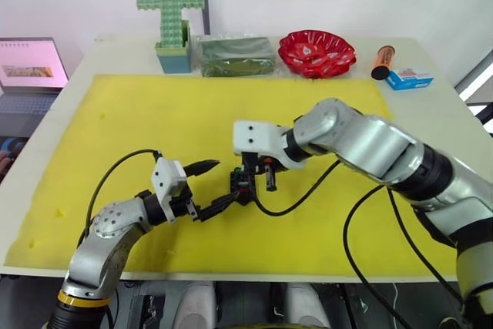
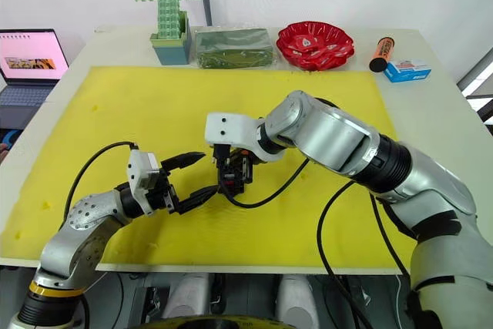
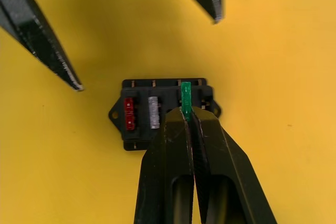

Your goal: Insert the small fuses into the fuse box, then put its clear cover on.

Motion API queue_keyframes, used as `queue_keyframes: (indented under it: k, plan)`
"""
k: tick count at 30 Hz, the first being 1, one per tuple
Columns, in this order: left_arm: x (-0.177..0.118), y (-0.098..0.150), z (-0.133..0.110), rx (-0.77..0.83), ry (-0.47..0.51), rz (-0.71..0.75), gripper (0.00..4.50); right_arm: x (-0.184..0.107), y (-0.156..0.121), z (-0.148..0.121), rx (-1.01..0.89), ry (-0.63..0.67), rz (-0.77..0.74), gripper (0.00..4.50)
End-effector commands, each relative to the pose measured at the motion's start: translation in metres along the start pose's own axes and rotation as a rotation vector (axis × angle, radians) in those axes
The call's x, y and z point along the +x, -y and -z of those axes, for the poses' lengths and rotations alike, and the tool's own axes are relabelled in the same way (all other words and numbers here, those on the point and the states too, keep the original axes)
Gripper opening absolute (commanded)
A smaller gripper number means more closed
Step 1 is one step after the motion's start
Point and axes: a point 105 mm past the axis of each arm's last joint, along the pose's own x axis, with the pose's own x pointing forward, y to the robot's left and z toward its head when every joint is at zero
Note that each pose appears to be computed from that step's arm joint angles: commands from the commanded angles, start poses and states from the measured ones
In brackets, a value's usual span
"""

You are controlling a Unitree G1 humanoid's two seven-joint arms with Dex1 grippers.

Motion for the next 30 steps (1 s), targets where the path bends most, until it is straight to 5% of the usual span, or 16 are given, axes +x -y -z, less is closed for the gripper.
queue_keyframes:
  k: [1, 30]
  plan:
    - [0.002, 0.001, -0.007, 0.036, 0.016, 0.014, 4.50, -0.003, 0.006, -0.004, -0.026, 0.015, 0.028, 0.05]
    - [0.004, -0.002, 0.000, 0.060, 0.001, 0.024, 4.50, 0.001, 0.005, 0.003, -0.068, -0.013, -0.014, 0.05]
